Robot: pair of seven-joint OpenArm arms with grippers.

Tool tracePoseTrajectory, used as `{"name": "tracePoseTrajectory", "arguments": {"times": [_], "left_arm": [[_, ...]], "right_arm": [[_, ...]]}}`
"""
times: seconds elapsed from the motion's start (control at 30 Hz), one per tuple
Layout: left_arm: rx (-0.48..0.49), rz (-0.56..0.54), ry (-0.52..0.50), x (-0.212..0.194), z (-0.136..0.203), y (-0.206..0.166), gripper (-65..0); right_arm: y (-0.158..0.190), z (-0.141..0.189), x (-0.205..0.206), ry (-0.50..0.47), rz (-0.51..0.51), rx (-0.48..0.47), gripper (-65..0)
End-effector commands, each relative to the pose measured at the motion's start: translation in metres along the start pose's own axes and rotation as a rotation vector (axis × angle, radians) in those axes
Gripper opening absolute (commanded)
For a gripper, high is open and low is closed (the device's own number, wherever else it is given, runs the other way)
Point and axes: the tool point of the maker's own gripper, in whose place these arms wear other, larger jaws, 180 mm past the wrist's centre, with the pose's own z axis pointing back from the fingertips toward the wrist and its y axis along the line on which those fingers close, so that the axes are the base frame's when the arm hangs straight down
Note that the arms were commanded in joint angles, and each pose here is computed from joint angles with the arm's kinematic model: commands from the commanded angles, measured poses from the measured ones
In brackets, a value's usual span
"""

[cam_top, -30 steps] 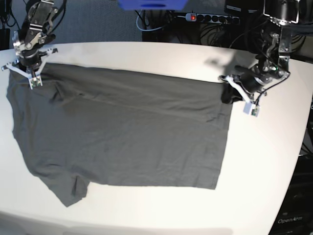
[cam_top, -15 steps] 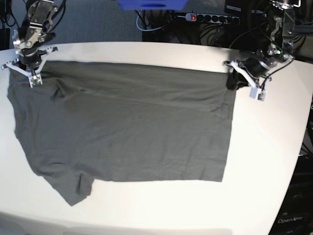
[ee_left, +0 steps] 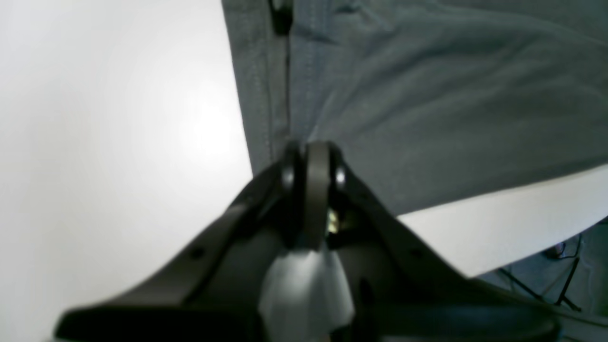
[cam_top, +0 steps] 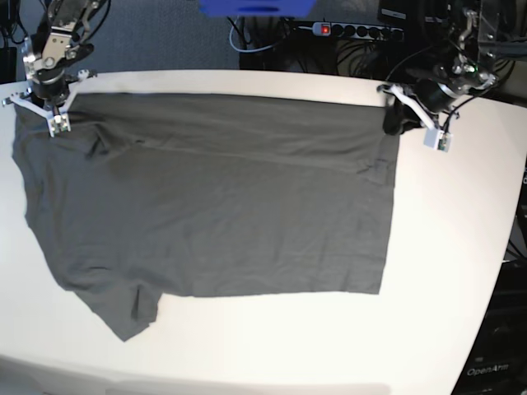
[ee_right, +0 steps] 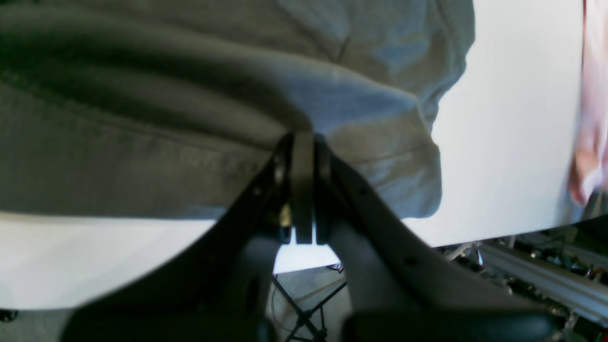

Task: Fold the T-shirt properly
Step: 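Pull the shirt edge with both grippers away from the shirt body, then hold the shirt edge taut between both grippers, adjusting the left gripper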

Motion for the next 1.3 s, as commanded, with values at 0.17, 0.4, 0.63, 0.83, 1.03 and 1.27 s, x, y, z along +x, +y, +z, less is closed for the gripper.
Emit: {"name": "tracePoseTrajectory", "arguments": {"times": [0.17, 0.4, 0.63, 0.83, 1.03, 1.27], "left_arm": [[0.083, -0.036, 0.304, -0.079, 0.020, 0.015, -61.8], [0.067, -0.048, 0.302, -0.081, 0.026, 0.006, -61.8], [0.064, -0.043, 0.312, -0.086, 0.028, 0.004, -61.8], [0.068, -0.040, 0.327, -0.092, 0.031, 0.006, -61.8], [0.063, -0.037, 0.326, -0.093, 0.032, 0.003, -61.8], [0.062, -0.037, 0.317, -0.091, 0.030, 0.002, -61.8]], "right_arm": [[0.070, 0.016, -0.076, 0.281, 0.062, 0.251, -64.7], [0.074, 0.017, -0.076, 0.282, 0.056, 0.258, -64.7], [0.079, 0.021, -0.083, 0.279, 0.059, 0.270, -64.7], [0.085, 0.024, -0.087, 0.274, 0.023, 0.276, -64.7], [0.087, 0.024, -0.086, 0.273, 0.023, 0.280, -64.7], [0.088, 0.022, -0.083, 0.268, 0.021, 0.282, -64.7]]}}
